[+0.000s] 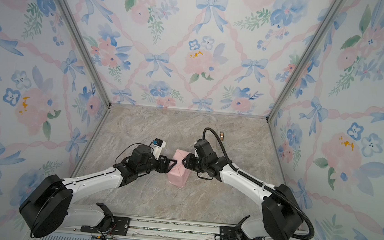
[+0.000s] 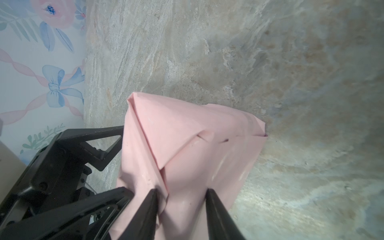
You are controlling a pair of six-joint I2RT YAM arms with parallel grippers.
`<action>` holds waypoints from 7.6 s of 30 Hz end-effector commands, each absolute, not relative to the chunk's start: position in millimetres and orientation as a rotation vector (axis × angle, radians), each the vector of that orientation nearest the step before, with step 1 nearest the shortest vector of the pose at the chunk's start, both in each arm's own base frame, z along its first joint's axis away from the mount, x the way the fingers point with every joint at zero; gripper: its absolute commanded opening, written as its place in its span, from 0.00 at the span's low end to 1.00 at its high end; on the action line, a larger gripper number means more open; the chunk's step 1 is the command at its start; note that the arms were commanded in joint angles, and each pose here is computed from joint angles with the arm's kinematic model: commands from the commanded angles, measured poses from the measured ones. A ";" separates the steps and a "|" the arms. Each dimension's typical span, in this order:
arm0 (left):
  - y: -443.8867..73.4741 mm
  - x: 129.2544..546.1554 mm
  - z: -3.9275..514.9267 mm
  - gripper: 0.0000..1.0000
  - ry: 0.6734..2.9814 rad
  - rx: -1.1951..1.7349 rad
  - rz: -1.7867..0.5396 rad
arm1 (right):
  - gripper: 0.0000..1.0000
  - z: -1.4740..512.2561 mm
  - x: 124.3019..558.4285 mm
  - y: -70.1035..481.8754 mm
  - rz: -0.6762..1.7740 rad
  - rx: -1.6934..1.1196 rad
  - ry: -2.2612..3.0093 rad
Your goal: Wrap the gift box in paper
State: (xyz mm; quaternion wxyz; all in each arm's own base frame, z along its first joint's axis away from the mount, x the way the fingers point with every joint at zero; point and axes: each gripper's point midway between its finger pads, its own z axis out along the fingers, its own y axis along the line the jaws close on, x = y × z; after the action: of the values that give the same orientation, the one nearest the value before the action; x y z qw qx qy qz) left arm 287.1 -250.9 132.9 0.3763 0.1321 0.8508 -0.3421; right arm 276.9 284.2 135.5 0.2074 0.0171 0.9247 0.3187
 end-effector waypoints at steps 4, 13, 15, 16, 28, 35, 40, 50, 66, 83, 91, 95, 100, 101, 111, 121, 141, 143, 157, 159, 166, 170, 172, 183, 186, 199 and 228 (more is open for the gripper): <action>-264.5 289.6 152.4 0.81 2.166 0.320 -1.009 | 0.37 106.6 268.6 270.8 0.786 0.075 2.660; -261.6 288.3 107.0 0.75 2.292 0.291 -0.969 | 0.37 108.2 267.8 272.7 0.805 0.068 2.650; -257.7 285.0 94.1 0.73 2.321 0.293 -0.941 | 0.39 112.5 268.1 270.9 0.809 0.062 2.634; -255.6 284.4 90.1 0.73 2.330 0.288 -0.928 | 0.42 116.6 268.6 270.2 0.814 0.056 2.621; -247.8 276.4 75.8 0.73 2.366 0.305 -0.861 | 0.55 211.8 317.9 193.3 0.839 -0.132 2.295; -251.0 274.9 80.9 0.73 2.351 0.314 -0.868 | 0.53 206.7 370.6 128.4 0.712 -0.189 2.340; -250.9 274.8 86.1 0.74 2.335 0.311 -0.864 | 0.48 186.1 412.8 96.9 0.726 -0.185 2.391; -247.9 277.4 98.7 0.74 2.289 0.310 -0.849 | 0.39 106.2 479.6 69.3 0.947 -0.133 2.460; -250.1 281.4 101.0 0.74 2.284 0.326 -0.837 | 0.34 66.0 477.3 84.2 1.191 -0.168 2.493; -250.4 282.5 101.5 0.74 2.279 0.333 -0.829 | 0.33 50.4 469.1 89.1 1.249 -0.215 2.597; -250.9 283.1 100.1 0.74 2.284 0.333 -0.829 | 0.32 48.8 470.8 96.7 1.310 -0.233 2.600; -251.0 282.9 100.4 0.74 2.283 0.337 -0.826 | 0.30 48.2 472.1 96.8 1.333 -0.229 2.601; -251.4 283.0 99.8 0.74 2.284 0.339 -0.827 | 0.28 48.3 471.3 98.6 1.365 -0.231 2.603; -251.1 283.3 99.1 0.74 2.286 0.339 -0.825 | 0.27 48.7 471.2 99.0 1.369 -0.231 2.603; -253.2 283.2 98.6 0.74 2.289 0.346 -0.829 | 0.19 48.7 473.6 101.2 1.419 -0.225 2.597; -252.6 283.4 98.9 0.74 2.286 0.346 -0.827 | 0.06 65.5 474.8 102.4 1.467 -0.218 2.546; -253.2 282.7 99.8 0.74 2.283 0.355 -0.828 | 0.00 116.4 462.5 96.2 1.480 0.011 2.430; -252.4 282.4 99.7 0.74 2.282 0.353 -0.826 | 0.00 115.3 459.4 95.4 1.465 0.039 2.435; -252.7 282.1 99.4 0.74 2.281 0.358 -0.823 | 0.00 98.0 414.4 90.1 1.362 0.194 2.456; -252.4 282.2 100.2 0.74 2.278 0.358 -0.822 | 0.00 92.2 410.8 90.0 1.361 0.215 2.455; -253.2 282.1 101.2 0.74 2.275 0.361 -0.824 | 0.00 67.5 407.0 87.8 1.343 0.288 2.468; -253.8 281.7 101.3 0.74 2.275 0.363 -0.825 | 0.00 59.8 412.2 86.2 1.331 0.317 2.459; -253.8 282.1 101.2 0.74 2.275 0.363 -0.824 | 0.00 56.5 413.0 87.3 1.321 0.320 2.469; -254.3 281.3 98.6 0.74 2.283 0.365 -0.821 | 0.00 32.5 411.7 83.2 1.235 0.375 2.557; -254.8 281.2 98.4 0.74 2.284 0.367 -0.822 | 0.00 27.0 410.6 80.0 1.194 0.386 2.589; -254.1 280.7 98.7 0.74 2.281 0.368 -0.819 | 0.00 9.5 404.2 62.0 0.908 0.456 2.735; -255.1 280.7 101.2 0.74 2.272 0.376 -0.816 | 0.00 -4.4 386.7 36.5 0.511 0.495 2.867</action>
State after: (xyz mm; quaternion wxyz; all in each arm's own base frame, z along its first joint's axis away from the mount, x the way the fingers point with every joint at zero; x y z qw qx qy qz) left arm 290.1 -263.5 127.1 0.3730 0.1327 0.8493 -0.3492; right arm 416.9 49.9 20.3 0.1526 0.1525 0.9478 0.2348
